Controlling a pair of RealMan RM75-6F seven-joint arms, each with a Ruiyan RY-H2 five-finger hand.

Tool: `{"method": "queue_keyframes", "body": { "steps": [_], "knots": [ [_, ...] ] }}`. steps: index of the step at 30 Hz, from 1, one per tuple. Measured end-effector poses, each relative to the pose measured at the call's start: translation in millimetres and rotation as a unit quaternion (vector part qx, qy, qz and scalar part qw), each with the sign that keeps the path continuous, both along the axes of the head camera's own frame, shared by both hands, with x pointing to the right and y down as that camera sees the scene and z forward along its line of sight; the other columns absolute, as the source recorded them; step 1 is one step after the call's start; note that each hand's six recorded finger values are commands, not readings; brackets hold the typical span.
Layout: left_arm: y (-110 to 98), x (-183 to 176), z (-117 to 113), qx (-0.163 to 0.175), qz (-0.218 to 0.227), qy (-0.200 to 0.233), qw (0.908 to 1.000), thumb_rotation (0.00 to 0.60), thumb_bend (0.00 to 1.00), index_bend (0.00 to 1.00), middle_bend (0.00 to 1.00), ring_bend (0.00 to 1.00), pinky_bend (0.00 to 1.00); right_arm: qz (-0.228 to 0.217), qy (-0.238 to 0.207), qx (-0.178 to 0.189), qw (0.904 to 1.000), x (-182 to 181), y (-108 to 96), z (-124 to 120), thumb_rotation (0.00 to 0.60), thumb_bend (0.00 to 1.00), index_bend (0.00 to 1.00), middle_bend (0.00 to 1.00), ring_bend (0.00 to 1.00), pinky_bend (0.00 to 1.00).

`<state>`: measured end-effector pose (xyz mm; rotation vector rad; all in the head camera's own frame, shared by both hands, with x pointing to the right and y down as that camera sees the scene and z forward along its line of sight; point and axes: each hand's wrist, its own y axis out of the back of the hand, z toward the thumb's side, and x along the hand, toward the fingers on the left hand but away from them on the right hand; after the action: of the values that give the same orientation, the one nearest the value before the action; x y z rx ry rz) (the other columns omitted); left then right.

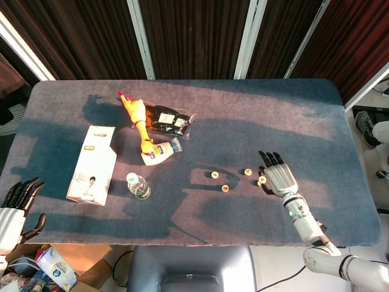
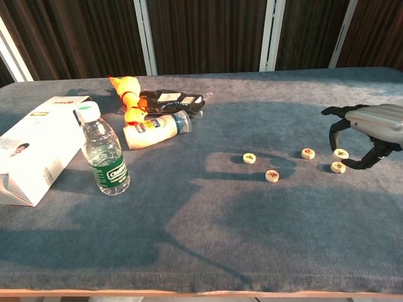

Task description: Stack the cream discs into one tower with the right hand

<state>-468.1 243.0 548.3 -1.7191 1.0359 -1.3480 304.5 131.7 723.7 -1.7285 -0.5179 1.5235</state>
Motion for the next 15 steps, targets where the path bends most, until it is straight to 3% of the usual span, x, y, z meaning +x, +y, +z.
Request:
{"method": "queue_keyframes", "body": {
  "steps": [15],
  "knots": [
    [0.0,-0.6,-0.5,0.000,-0.001,0.001,1.0000,0.600,0.51,0.00,0.00,0.00,0.03,-0.005,0.013,-0.013,0.9998,-0.2,4.8,8.7,0.600,0.50,0.57,0.01,0.00,0.00]
  ]
}}
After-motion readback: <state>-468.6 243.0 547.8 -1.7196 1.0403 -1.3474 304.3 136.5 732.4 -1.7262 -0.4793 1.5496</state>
